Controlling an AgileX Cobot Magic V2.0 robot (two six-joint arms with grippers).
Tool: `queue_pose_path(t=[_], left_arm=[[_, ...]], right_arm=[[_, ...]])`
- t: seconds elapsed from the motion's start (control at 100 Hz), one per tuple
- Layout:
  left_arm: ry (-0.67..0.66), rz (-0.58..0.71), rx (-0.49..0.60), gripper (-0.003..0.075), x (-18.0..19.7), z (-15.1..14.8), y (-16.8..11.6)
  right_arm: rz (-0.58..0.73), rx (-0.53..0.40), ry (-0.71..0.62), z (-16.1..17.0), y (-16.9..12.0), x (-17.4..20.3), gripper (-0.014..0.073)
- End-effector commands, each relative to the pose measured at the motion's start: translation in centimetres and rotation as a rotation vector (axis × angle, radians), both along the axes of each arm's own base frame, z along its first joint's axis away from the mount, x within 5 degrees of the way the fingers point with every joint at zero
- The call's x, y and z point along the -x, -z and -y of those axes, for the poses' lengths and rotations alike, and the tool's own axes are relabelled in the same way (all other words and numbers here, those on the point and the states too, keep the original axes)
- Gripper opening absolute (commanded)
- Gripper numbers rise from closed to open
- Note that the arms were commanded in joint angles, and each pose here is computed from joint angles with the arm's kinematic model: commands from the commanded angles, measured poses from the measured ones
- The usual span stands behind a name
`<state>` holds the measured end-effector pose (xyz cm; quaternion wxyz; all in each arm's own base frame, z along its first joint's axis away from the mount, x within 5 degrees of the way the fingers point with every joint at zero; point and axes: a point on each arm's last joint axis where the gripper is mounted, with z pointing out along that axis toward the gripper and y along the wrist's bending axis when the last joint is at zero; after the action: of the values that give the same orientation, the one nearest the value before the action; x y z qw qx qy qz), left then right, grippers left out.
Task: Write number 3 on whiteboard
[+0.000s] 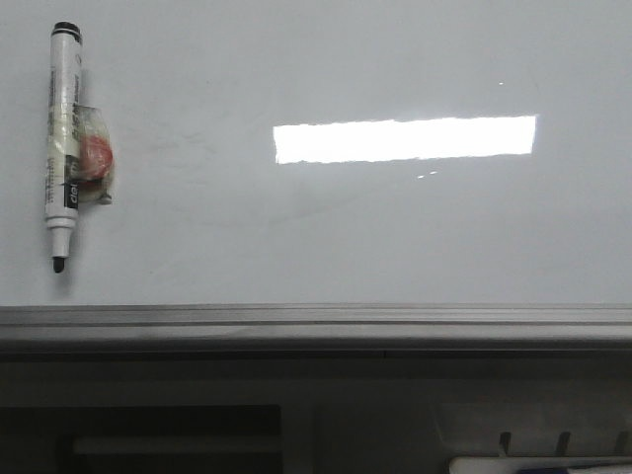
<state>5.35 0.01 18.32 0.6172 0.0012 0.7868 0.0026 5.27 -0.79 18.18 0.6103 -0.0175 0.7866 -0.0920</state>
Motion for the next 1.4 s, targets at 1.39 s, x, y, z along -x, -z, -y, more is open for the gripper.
queue_pose_path(t=[1.39], left_arm=[[-0.004, 0.374, 0.02, -0.0021, 0.0, 0.0, -3.0]], right_arm=[[0.402, 0.059, -0.038, -0.3, -2.8, -0.2, -0.0047]])
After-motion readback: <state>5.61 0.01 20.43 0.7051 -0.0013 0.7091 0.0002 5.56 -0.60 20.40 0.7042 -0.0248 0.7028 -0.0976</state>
